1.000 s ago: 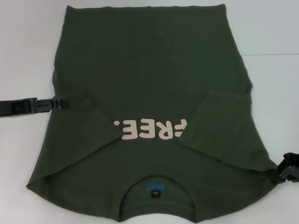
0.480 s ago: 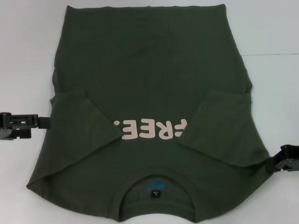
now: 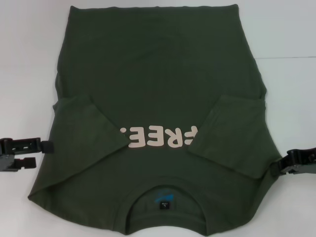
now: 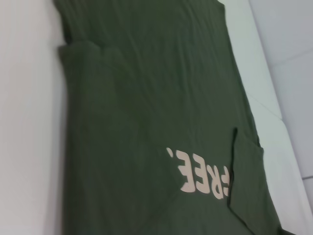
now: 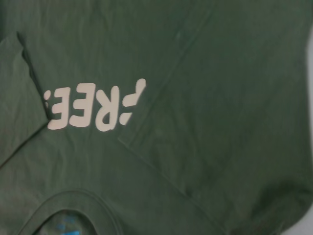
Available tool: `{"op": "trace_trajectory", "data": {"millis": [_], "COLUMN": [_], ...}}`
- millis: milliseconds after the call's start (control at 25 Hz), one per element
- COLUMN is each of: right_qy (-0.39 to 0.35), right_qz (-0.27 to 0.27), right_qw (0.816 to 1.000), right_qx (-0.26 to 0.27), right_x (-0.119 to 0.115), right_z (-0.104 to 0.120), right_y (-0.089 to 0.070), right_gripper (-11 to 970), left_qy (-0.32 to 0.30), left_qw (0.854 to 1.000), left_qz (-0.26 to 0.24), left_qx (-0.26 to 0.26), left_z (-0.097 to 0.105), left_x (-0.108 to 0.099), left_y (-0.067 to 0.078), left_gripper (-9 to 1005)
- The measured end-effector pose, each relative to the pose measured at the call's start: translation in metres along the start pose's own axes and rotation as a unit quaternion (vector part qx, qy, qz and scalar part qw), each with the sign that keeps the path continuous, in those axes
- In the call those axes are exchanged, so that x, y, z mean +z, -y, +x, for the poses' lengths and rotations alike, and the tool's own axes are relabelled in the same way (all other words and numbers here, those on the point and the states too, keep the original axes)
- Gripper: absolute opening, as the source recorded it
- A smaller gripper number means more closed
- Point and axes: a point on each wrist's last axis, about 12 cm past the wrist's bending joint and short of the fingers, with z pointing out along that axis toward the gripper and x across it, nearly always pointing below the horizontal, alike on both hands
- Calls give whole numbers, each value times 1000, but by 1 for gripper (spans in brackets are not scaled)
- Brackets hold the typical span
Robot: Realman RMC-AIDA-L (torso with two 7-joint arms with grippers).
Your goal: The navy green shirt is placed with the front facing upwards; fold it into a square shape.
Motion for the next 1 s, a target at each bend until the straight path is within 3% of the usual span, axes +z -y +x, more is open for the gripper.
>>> {"op": "trace_trajectory", "data": {"millis": [440,1000], "right_qy": [7,6], "right_qz": [-8,-8], "right_qw": [1000,999], "right_qx": [-27,-51], "right_x": [1,2], "right_z": [-11,-18], "right_y": [-10,-18], "right_gripper": [44,44], "left_qy": [-25,-43], "left_qw": [996,992], "left_qz": [-57,-98], "left_qx": [-64,-73], "left_z": [11,19], "left_x": [-6,-1], "left_y": [-11,-21], "left_gripper": [862,831]}}
